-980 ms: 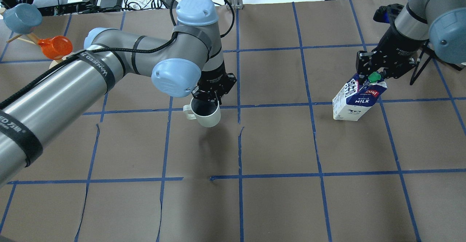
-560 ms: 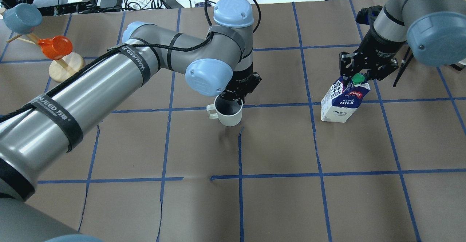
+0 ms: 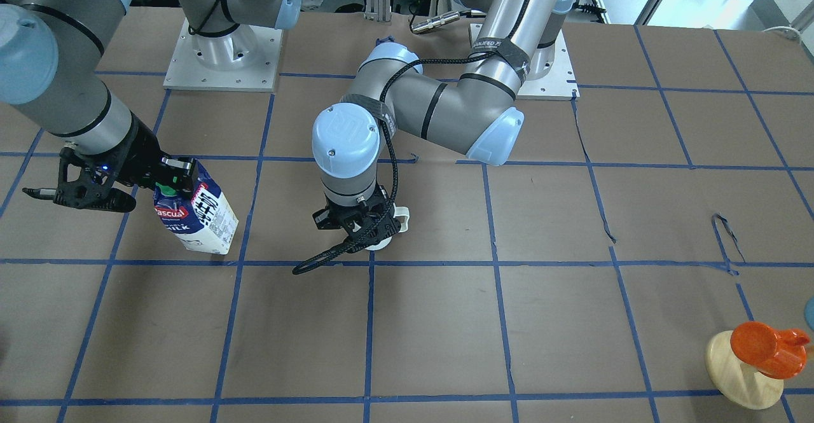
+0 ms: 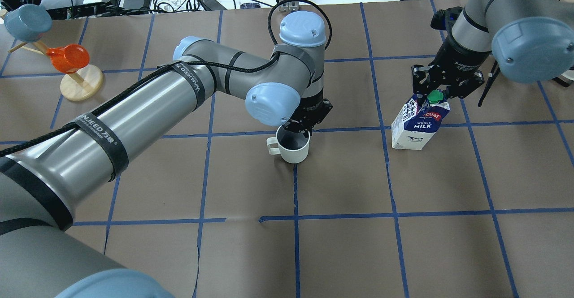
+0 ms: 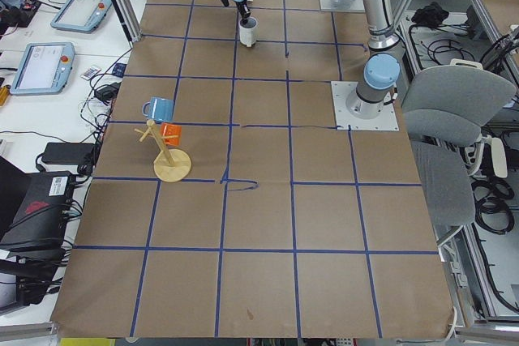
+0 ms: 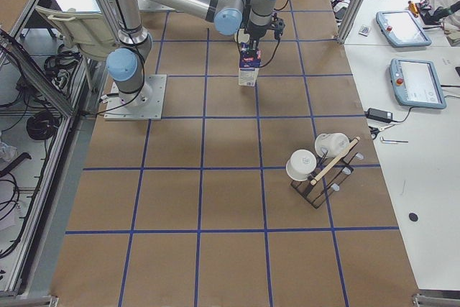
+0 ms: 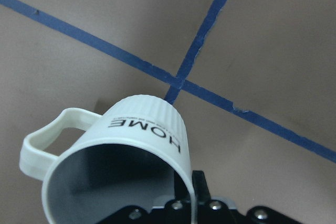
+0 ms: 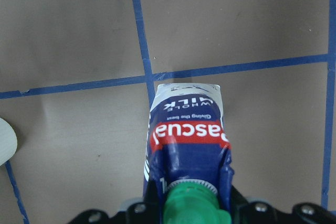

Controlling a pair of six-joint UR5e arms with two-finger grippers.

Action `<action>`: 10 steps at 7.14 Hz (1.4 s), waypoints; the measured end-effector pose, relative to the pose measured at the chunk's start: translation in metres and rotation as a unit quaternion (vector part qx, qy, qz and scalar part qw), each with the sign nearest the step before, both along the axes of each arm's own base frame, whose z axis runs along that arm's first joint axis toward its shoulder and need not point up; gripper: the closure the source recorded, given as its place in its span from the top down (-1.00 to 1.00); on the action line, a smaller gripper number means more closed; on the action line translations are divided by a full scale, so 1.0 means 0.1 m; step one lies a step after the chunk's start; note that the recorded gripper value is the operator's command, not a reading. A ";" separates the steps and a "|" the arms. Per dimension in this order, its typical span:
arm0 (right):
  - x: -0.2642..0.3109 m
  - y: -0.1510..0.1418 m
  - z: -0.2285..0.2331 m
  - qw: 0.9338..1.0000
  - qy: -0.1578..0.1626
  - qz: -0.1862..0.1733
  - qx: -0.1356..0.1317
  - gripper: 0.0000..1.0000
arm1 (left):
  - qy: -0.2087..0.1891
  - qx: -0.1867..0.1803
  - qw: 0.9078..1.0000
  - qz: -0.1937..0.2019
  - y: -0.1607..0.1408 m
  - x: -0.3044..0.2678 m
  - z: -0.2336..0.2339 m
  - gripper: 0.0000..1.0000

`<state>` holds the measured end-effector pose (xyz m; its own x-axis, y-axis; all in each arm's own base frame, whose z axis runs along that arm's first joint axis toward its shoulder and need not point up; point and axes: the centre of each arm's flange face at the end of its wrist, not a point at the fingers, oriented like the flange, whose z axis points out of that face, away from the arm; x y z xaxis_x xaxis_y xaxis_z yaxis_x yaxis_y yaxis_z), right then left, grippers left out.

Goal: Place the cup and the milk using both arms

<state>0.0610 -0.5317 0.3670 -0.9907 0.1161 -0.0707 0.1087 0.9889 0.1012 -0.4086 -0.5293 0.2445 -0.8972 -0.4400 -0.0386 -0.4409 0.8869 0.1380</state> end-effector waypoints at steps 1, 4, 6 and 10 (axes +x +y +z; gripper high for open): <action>0.01 0.00 0.00 1.000 0.000 -0.001 0.000 -0.68 | 0.002 0.004 1.000 -0.002 0.03 -0.03 -0.01 0.98; 0.05 0.00 0.00 1.000 -0.004 0.001 0.001 -0.68 | 0.005 -0.001 1.000 -0.004 0.05 -0.06 0.06 1.00; 0.24 -0.01 -0.02 1.000 -0.002 0.012 0.000 -0.68 | 0.018 -0.031 0.999 -0.013 -0.12 0.08 0.50 1.00; 1.04 0.01 -0.12 0.999 0.002 0.036 -0.019 -0.66 | 0.040 -0.049 0.988 -0.139 -0.41 1.44 1.93 1.00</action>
